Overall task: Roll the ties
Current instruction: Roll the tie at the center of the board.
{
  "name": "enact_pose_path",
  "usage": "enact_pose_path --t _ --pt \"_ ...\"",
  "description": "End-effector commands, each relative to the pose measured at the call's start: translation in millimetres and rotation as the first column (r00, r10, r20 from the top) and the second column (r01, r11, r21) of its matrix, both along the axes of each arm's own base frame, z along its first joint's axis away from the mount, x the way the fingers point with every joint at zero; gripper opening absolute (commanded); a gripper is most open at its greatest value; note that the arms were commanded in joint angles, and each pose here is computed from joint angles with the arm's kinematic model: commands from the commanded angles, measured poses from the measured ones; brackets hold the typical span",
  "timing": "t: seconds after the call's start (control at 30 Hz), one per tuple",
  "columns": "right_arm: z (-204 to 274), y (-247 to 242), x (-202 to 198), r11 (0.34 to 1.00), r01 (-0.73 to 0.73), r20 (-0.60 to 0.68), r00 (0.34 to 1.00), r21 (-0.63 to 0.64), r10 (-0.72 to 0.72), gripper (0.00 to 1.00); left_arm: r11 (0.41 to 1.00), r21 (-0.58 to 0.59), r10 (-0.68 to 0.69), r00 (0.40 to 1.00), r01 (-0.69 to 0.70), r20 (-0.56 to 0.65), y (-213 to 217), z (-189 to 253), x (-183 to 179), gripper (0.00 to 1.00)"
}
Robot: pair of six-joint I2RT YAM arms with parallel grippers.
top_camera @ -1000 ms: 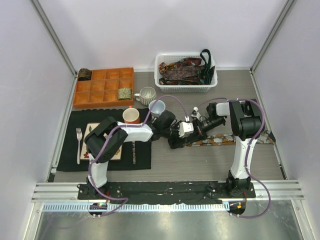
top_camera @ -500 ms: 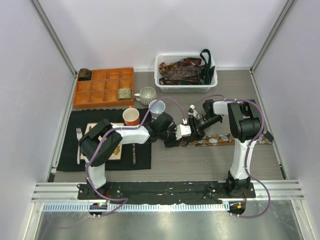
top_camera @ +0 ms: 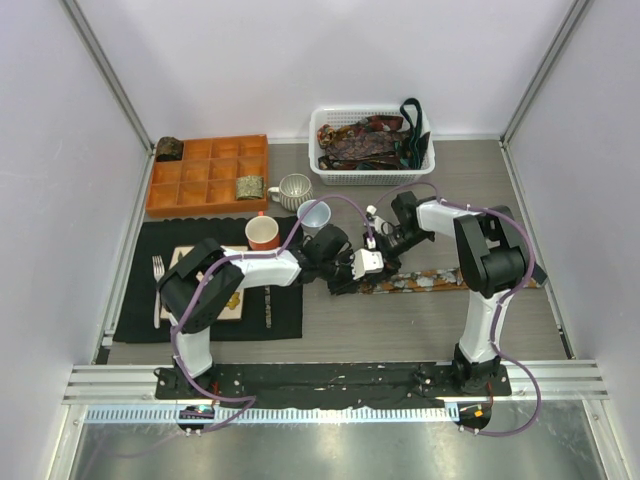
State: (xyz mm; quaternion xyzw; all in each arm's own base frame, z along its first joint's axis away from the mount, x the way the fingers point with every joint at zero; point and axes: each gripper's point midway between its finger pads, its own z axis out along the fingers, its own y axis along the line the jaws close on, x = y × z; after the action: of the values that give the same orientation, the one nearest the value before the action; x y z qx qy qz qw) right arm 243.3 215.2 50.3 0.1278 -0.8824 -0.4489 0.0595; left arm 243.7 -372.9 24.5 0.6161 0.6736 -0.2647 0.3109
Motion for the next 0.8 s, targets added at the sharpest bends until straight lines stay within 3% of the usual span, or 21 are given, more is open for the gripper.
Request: enact_pose_path --t 0.0,0.13,0.43,0.57,0.6,0.77 --pt "-14.5 -0.6 18.4 0.997 0.034 0.067 0.997 -0.075 -0.029 0.48 0.998 0.069 0.004 0.999 -0.002 -0.036 11.0 -15.2 -4.4 0.22" --pt "-24.0 1.6 26.7 0.993 0.062 0.081 0.995 -0.102 -0.054 0.45 0.998 0.068 -0.001 0.999 0.004 -0.042 10.7 -16.1 -6.3 0.22" --pt "-33.6 -13.6 11.0 0.99 0.037 0.035 0.999 -0.137 -0.032 0.01 0.997 0.078 0.016 0.999 -0.013 -0.04 12.7 -16.8 -4.0 0.23" --pt "-32.4 -21.4 8.7 0.99 0.037 0.029 0.999 -0.133 -0.033 0.01 0.996 0.079 0.039 0.998 -0.035 -0.045 12.4 -17.6 -1.4 0.29" --pt "-32.3 -23.3 8.3 0.991 0.036 0.025 0.999 -0.131 -0.033 0.01 0.996 0.077 0.048 0.998 -0.044 -0.045 12.8 -16.3 0.3 0.39" --pt "-42.3 -30.7 3.7 0.988 0.024 0.015 1.0 -0.152 -0.022 0.01 0.998 0.028 0.051 0.998 -0.05 -0.033 7.8 -3.3 3.8 0.55"
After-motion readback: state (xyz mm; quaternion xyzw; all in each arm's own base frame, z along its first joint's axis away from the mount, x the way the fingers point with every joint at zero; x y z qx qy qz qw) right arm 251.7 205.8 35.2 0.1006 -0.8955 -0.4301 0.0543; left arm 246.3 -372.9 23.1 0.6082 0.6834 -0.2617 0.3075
